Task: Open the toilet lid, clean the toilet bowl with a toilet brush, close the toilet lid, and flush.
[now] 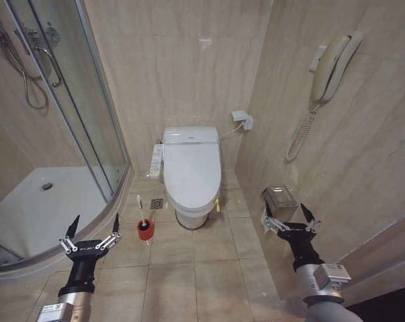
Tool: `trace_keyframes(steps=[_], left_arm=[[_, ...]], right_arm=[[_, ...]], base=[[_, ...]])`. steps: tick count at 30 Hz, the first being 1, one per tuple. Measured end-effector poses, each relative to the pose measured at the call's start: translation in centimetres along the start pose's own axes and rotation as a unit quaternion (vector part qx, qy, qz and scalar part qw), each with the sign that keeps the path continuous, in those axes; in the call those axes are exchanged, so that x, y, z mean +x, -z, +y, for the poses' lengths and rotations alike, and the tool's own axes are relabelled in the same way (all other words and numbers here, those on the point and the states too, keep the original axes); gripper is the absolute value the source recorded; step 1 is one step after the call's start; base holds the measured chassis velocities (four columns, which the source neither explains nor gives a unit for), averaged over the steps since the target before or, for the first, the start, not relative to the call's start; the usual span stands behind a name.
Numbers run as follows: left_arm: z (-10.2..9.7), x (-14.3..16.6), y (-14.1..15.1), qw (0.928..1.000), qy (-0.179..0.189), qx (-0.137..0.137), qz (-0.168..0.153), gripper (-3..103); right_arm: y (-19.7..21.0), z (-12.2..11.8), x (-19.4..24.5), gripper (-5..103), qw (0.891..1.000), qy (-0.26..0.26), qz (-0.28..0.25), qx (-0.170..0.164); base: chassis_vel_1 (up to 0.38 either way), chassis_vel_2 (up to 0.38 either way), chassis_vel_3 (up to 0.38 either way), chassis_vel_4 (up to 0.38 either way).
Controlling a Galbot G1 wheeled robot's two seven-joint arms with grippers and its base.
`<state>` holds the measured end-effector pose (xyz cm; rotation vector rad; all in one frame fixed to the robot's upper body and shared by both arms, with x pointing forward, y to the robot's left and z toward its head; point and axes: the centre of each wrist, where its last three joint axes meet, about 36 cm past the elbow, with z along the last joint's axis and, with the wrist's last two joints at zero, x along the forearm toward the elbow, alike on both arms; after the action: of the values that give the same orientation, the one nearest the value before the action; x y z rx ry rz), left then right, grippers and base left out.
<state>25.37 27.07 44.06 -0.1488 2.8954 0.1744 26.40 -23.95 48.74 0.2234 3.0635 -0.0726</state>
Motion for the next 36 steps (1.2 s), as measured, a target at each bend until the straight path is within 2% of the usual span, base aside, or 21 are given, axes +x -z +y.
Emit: trace_keyframes(steps=[36], left_arm=[[0.00, 0.00, 0.00, 1.0000, 0.000, 0.000, 0.000, 100]], right_arm=[[0.00, 0.00, 0.00, 100, 1.000, 0.000, 0.000, 0.000]], base=[[0.005, -0.008, -0.010, 0.006]])
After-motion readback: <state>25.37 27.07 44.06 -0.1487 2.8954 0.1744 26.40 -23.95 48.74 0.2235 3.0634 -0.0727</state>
